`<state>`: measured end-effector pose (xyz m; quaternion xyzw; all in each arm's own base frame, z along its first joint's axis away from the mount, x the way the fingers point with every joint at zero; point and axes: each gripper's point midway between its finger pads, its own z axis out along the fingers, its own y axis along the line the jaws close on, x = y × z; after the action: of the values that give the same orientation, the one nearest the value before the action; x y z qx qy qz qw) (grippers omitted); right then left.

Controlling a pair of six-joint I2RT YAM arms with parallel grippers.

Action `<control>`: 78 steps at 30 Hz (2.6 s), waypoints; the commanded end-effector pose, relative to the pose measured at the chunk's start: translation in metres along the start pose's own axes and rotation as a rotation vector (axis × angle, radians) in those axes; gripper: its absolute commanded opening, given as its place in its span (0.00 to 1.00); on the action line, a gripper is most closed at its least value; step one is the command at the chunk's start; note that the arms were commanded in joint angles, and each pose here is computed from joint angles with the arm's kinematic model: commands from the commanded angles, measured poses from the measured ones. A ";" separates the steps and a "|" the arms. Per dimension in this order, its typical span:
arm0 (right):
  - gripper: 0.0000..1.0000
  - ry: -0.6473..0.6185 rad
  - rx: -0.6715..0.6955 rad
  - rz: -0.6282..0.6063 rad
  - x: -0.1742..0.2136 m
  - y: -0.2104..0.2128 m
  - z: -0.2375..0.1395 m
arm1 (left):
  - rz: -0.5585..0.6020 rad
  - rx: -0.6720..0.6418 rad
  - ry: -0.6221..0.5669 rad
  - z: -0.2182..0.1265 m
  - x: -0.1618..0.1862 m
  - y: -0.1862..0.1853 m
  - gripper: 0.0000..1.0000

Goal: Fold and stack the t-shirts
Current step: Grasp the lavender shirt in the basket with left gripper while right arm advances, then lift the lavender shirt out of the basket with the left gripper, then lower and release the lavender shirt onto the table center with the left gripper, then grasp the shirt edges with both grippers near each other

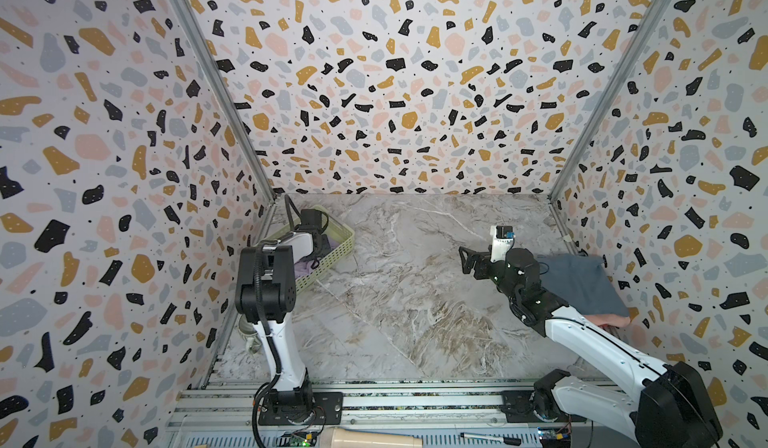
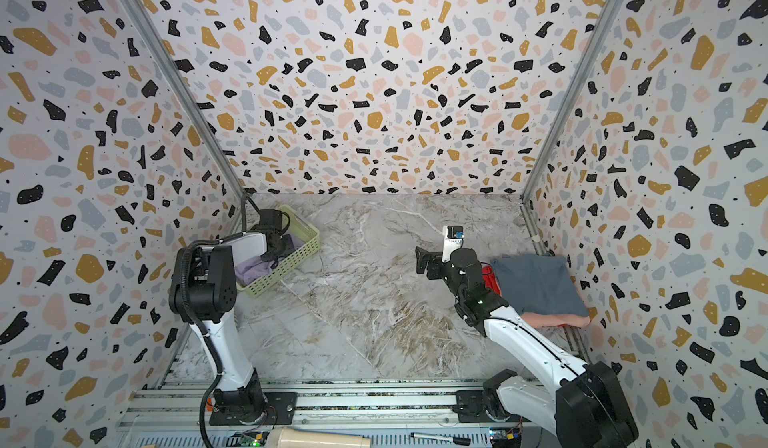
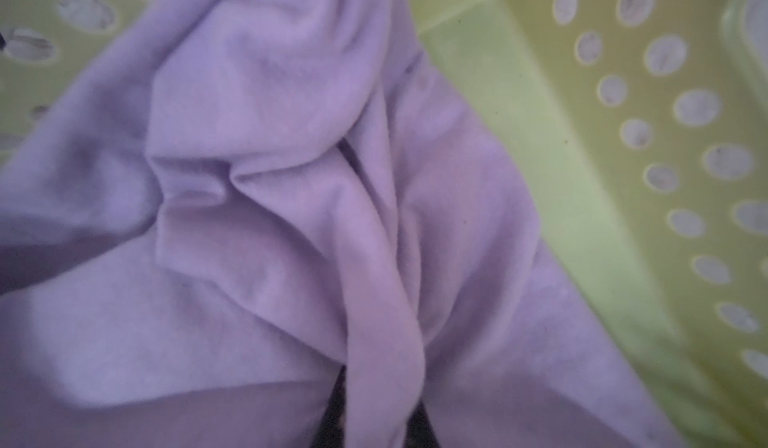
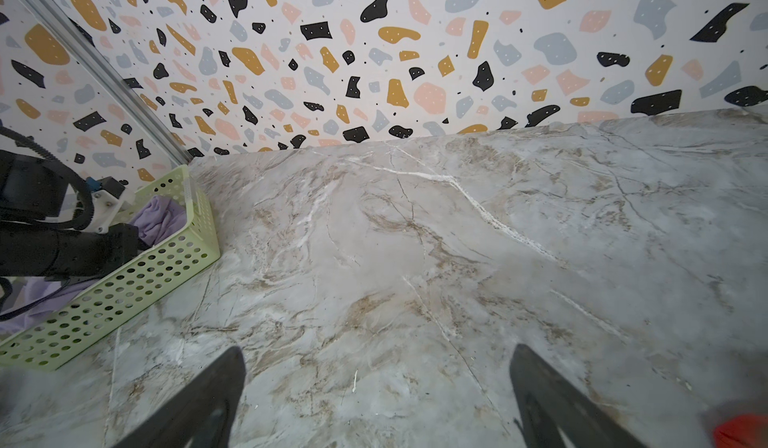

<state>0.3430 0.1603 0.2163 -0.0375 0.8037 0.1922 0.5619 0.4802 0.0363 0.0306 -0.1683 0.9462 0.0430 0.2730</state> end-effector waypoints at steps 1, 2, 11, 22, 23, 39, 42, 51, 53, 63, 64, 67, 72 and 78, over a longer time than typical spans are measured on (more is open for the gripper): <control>0.99 -0.044 0.023 -0.006 -0.012 -0.005 -0.004 | 0.027 0.028 -0.020 -0.016 -0.016 -0.008 0.00; 0.99 -0.048 0.027 -0.005 -0.012 -0.006 -0.005 | 0.028 0.021 -0.061 -0.029 -0.031 -0.007 0.00; 0.99 -0.080 0.015 -0.012 -0.018 -0.006 -0.011 | 0.009 0.137 -0.459 -0.193 -0.162 -0.021 0.00; 0.99 -0.110 0.015 -0.014 -0.029 -0.014 -0.016 | 0.245 0.882 -0.809 -0.460 -0.169 -0.176 0.00; 0.99 -0.115 0.016 -0.011 -0.031 -0.016 -0.017 | 0.255 0.966 -0.826 -0.482 -0.162 -0.185 0.00; 0.99 -0.093 0.009 0.007 -0.031 -0.033 -0.008 | 0.145 0.813 -0.501 -0.318 -0.085 -0.195 0.97; 0.99 -0.049 -0.012 0.010 -0.020 -0.031 0.000 | 0.145 0.577 -0.400 -0.254 -0.065 -0.171 1.00; 0.99 0.162 -0.164 -0.065 0.039 -0.001 0.023 | 0.259 0.596 -0.255 -0.214 0.017 -0.183 0.94; 0.99 0.217 -0.200 -0.117 0.060 0.013 0.027 | 0.328 0.596 -0.213 -0.206 0.045 -0.199 0.91; 0.92 0.386 -0.317 -0.127 0.128 0.051 0.028 | 0.472 0.658 -0.112 -0.187 0.144 -0.273 0.77; 0.92 0.393 -0.326 -0.124 0.132 0.054 0.026 | 0.474 0.663 -0.102 -0.183 0.150 -0.278 0.76; 0.89 0.428 -0.351 -0.121 0.148 0.060 0.024 | 0.482 0.680 -0.076 -0.171 0.162 -0.292 0.69; 0.86 0.491 -0.326 -0.123 0.174 0.059 0.032 | 0.488 0.612 -0.067 -0.145 0.167 -0.295 0.58; 0.73 0.563 -0.289 -0.167 0.201 0.060 0.038 | 0.483 0.611 -0.056 -0.131 0.174 -0.300 0.39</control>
<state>0.2832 0.2548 0.0357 -0.2308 0.8857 0.2499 0.3159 0.3641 -0.3075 0.0369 0.1580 0.9316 -0.1589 0.2862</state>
